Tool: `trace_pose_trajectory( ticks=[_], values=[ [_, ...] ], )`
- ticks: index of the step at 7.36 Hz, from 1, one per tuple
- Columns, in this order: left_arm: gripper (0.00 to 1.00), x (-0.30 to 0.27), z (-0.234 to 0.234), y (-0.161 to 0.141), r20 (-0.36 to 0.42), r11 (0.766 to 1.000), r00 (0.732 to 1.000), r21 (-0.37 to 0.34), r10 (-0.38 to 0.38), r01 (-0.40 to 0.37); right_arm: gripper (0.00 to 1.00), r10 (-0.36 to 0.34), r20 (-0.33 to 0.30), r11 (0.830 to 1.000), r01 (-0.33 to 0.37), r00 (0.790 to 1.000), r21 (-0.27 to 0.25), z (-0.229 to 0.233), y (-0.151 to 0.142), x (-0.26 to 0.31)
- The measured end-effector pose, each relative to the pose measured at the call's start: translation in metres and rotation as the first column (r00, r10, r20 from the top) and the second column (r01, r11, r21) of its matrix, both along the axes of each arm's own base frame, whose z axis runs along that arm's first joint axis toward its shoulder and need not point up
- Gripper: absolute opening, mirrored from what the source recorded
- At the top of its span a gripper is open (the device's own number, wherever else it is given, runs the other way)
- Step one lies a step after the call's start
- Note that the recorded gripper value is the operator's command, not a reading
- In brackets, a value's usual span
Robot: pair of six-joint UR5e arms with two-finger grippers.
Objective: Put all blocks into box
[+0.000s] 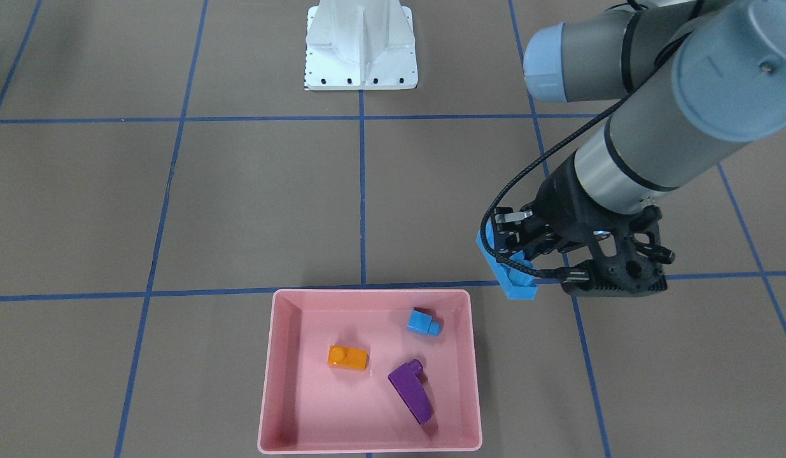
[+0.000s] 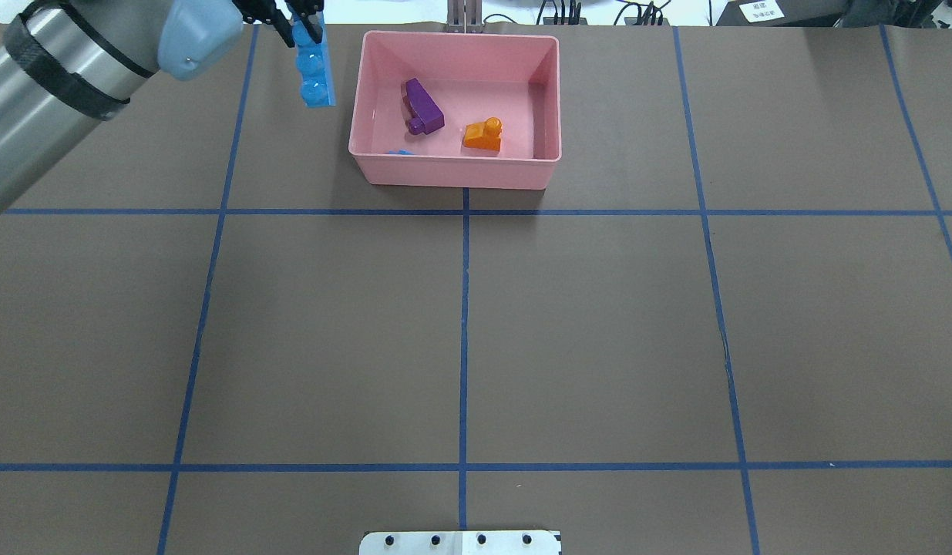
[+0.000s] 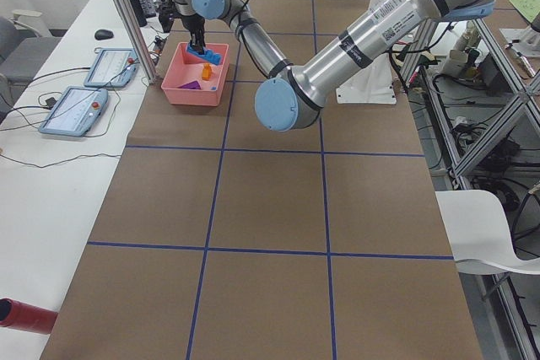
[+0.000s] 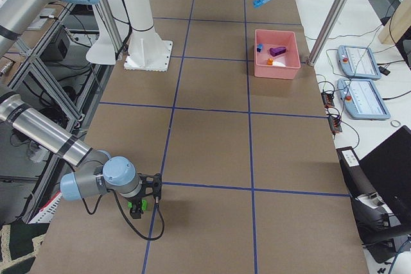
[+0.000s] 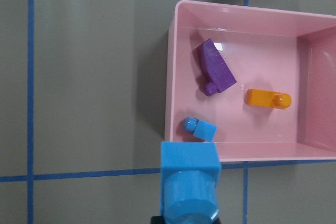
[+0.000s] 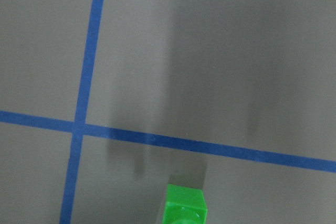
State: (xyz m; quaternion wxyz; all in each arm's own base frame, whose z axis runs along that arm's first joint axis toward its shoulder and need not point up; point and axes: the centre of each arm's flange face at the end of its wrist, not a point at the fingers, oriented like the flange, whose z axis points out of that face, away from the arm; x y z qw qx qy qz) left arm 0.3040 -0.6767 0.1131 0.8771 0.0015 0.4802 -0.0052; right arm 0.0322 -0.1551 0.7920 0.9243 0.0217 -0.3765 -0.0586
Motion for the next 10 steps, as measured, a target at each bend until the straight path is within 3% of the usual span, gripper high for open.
trace_pose_trajectory(
  ticks=[4, 8, 9, 10],
  values=[
    [0.0, 0.022, -0.021, -0.003, -0.001, 1.0, 1.0, 0.002, 0.018, -0.018, 1.0, -0.016, 0.104, 0.998, 0.021, 0.994, -0.051, 0.021, -0.011, -0.011],
    [0.0, 0.022, -0.023, -0.002, -0.003, 1.0, 1.0, 0.009, 0.019, -0.019, 0.99, -0.034, 0.138, 0.996, 0.045, 0.99, -0.075, 0.041, -0.024, -0.018],
    [0.0, 0.021, -0.024, -0.002, -0.004, 1.0, 1.0, 0.011, 0.019, -0.019, 0.96, -0.034, 0.145, 0.996, 0.046, 0.989, -0.079, 0.041, -0.024, -0.018],
    [0.0, 0.021, -0.024, -0.002, -0.004, 1.0, 1.0, 0.011, 0.019, -0.019, 0.88, -0.034, 0.147, 0.996, 0.046, 0.989, -0.08, 0.041, -0.024, -0.019]
  ],
)
